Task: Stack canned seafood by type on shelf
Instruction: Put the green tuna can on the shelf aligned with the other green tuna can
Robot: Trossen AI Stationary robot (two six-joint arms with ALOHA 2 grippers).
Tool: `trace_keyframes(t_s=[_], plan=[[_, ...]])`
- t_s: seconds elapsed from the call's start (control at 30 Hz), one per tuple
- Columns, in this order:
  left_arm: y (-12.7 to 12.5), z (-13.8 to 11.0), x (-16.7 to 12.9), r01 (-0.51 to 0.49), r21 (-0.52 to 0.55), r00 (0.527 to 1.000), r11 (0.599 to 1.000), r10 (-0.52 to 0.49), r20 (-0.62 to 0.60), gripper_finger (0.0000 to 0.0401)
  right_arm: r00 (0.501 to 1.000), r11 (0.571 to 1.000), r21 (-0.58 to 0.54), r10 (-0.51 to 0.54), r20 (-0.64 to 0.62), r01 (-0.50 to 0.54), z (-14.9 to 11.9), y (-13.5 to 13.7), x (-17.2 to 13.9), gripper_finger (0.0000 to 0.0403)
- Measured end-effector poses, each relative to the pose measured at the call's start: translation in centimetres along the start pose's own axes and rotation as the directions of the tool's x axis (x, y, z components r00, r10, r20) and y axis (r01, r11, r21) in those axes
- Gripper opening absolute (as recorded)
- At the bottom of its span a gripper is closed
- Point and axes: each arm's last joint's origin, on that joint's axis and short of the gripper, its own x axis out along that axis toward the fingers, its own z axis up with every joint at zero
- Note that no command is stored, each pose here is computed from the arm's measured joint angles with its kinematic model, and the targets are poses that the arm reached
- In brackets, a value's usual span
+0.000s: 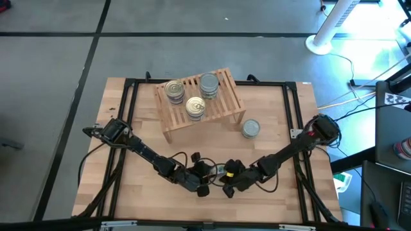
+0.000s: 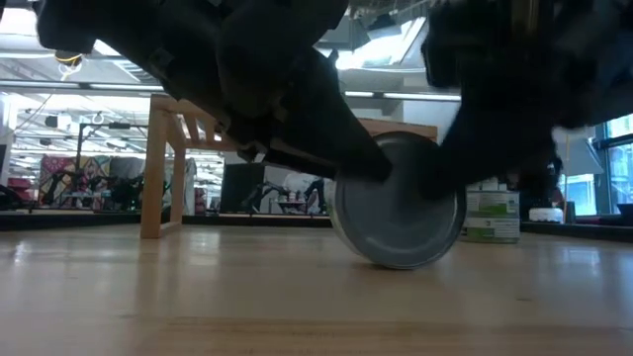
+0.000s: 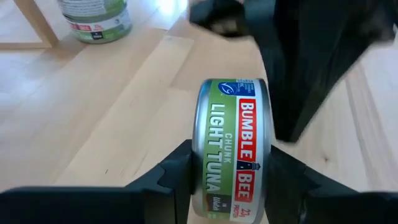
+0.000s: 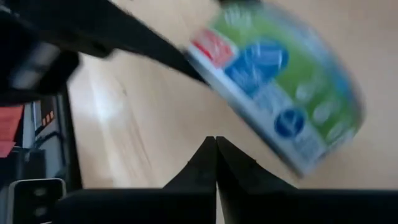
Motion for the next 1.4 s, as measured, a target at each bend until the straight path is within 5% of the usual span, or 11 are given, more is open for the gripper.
trace_keyframes(t_s=[0.5,0.83,1.1,1.23,1.4], plan=[[3.2,5.7,-1.1,0.145,-0.076,0.989,0.986,-0.143,0.031,0.0136,0.951,0.964,-0.224,-0.068,0.303,0.140,4.8,0.9,-9.1,0.0003],[7.7,11.7,-3.5,0.229,-0.170,0.968,0.958,-0.205,0.147,0.0136,0.834,0.822,-0.446,-0.063,0.548,0.355,7.5,1.3,-14.2,0.0003],[11.8,14.7,-5.8,0.177,-0.214,0.973,0.961,-0.139,0.184,0.0136,0.790,0.724,-0.544,-0.003,0.613,0.424,8.5,1.9,-16.0,0.0007],[13.1,15.3,-6.4,0.148,-0.201,0.977,0.968,-0.111,0.182,0.0136,0.782,0.736,-0.532,0.004,0.623,0.419,9.2,2.0,-16.3,0.0051],[14.1,15.9,-6.8,0.169,-0.219,0.972,0.961,-0.127,0.196,0.0136,0.745,0.786,-0.443,-0.032,0.666,0.430,11.7,1.8,-16.8,0.0155]])
